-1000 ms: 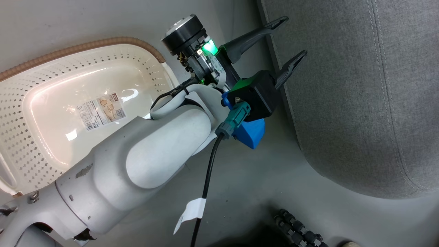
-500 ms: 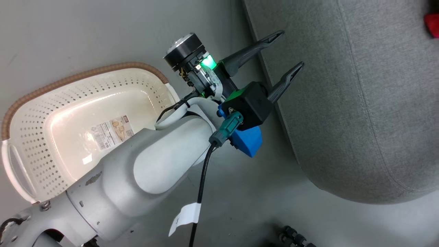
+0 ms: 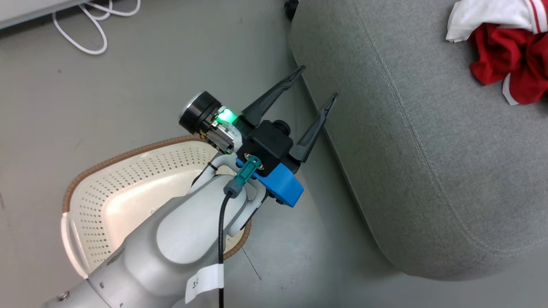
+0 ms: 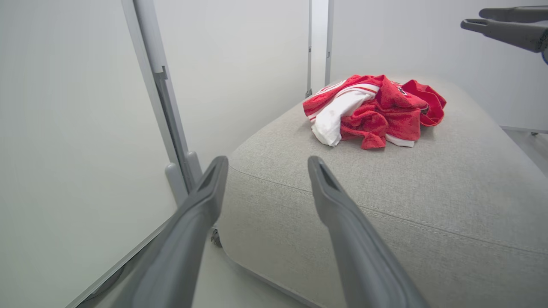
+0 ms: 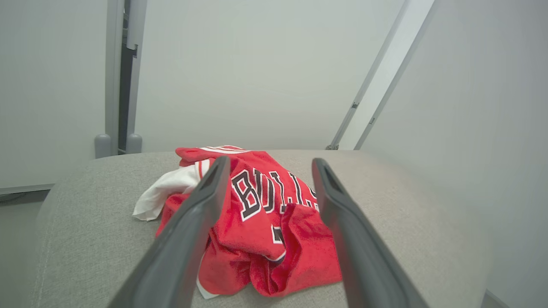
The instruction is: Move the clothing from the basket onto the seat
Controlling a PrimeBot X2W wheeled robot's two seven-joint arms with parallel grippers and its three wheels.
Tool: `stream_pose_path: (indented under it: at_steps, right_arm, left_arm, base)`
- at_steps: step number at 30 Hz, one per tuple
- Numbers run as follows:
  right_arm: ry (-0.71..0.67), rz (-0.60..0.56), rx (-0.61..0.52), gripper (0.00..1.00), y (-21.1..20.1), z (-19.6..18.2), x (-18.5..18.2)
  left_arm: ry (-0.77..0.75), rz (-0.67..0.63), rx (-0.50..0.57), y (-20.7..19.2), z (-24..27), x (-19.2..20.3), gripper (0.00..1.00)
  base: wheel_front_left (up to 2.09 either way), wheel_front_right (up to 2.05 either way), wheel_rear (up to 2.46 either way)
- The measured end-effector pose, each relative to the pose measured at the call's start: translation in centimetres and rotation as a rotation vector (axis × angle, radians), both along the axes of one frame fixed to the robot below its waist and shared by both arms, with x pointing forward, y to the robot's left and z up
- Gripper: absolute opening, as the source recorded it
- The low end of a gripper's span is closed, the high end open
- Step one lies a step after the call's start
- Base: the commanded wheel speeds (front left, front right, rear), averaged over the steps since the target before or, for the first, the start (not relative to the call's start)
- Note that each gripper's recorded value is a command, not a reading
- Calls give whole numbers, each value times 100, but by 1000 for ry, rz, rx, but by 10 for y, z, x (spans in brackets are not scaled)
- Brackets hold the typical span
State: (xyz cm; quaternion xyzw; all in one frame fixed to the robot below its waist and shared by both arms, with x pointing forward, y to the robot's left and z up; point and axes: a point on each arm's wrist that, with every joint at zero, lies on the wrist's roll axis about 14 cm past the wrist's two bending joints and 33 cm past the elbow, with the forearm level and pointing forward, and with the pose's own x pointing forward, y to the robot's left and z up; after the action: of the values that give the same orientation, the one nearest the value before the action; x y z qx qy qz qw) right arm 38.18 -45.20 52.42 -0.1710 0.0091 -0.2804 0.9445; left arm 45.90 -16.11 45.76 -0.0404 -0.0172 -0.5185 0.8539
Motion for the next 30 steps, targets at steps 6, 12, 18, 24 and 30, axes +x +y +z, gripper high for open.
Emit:
stream_pose_path:
  at_steps: [6, 12, 18, 24, 30]
  right_arm:
    - [-76, 179, 11, 100, 50, 21, 26]
    - [-122, 354, 43, 100, 109, 30, 49]
    - [-151, 505, 81, 100, 164, 36, 60]
    - [-166, 624, 123, 100, 213, 38, 56]
    - [-179, 685, 177, 100, 242, 38, 44]
  left_arm:
    - [-45, 205, -45, 46, 41, 18, 100]
    - [-62, 427, -58, 111, 61, 27, 100]
    - [-73, 621, -44, 176, 69, 21, 100]
    - [-77, 763, -27, 228, 73, -2, 100]
    - [-77, 864, -19, 267, 74, -30, 100]
  base:
    - [0, 0, 0]
    - [0, 0, 0]
    - [0, 0, 0]
    - [0, 0, 0]
    - [0, 0, 0]
